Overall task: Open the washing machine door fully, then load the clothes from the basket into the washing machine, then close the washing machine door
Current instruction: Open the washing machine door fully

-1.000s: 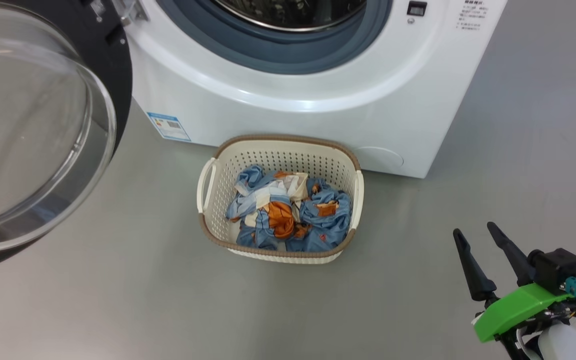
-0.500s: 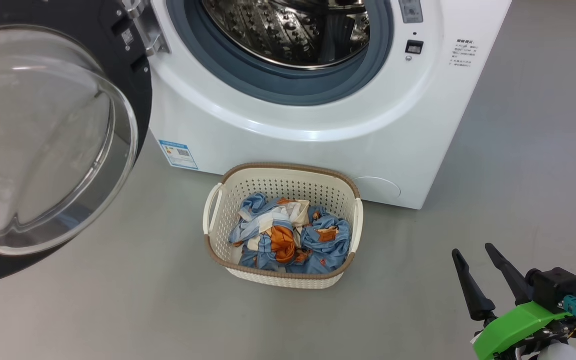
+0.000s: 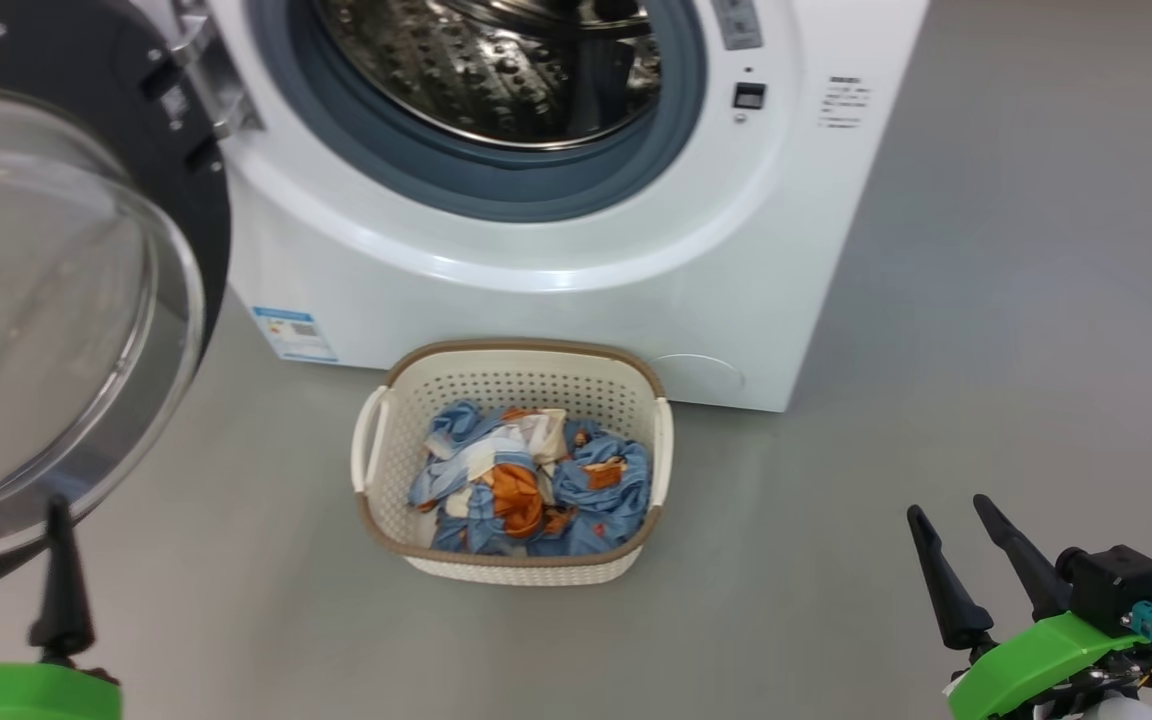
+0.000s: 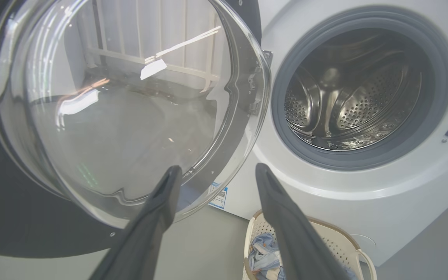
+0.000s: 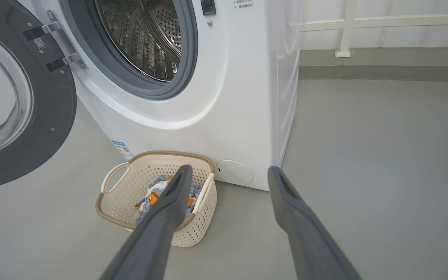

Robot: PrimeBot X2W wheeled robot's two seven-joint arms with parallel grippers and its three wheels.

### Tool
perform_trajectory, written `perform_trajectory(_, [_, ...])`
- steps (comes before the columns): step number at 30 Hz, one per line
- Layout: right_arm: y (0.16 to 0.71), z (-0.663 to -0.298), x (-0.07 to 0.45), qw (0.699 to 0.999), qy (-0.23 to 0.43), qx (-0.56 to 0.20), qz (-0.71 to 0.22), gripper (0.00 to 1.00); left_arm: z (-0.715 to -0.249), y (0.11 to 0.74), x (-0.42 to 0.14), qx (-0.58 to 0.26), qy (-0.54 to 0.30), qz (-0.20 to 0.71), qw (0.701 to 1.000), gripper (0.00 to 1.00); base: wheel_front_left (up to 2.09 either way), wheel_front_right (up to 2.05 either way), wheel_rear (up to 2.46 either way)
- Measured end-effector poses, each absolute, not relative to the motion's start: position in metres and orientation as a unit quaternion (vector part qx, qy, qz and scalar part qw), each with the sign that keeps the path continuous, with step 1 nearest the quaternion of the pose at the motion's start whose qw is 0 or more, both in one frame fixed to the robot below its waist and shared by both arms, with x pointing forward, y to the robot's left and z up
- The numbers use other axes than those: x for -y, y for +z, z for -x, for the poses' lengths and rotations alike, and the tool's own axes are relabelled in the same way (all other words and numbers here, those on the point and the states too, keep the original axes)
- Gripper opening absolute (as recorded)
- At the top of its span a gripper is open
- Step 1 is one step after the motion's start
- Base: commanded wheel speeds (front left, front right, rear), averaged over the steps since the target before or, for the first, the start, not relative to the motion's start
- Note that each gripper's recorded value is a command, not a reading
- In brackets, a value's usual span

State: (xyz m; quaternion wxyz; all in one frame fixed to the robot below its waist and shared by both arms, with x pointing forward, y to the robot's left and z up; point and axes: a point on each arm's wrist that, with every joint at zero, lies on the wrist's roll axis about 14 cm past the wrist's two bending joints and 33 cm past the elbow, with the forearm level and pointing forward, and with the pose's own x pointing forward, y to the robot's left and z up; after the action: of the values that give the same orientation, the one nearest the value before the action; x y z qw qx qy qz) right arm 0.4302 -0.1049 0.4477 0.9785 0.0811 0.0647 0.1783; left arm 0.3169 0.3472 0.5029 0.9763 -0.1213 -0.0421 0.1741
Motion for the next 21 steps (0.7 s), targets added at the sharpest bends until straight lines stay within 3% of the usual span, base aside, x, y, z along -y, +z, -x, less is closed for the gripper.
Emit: perform_trajectory(21, [0.455,-0.402,0.183,0.993,0.067,-0.050,-0.085,1.00,-0.380,0.499,-0.225,0.024,-0.016,0.162,0.986,1.00,0.00,0.00,0.00])
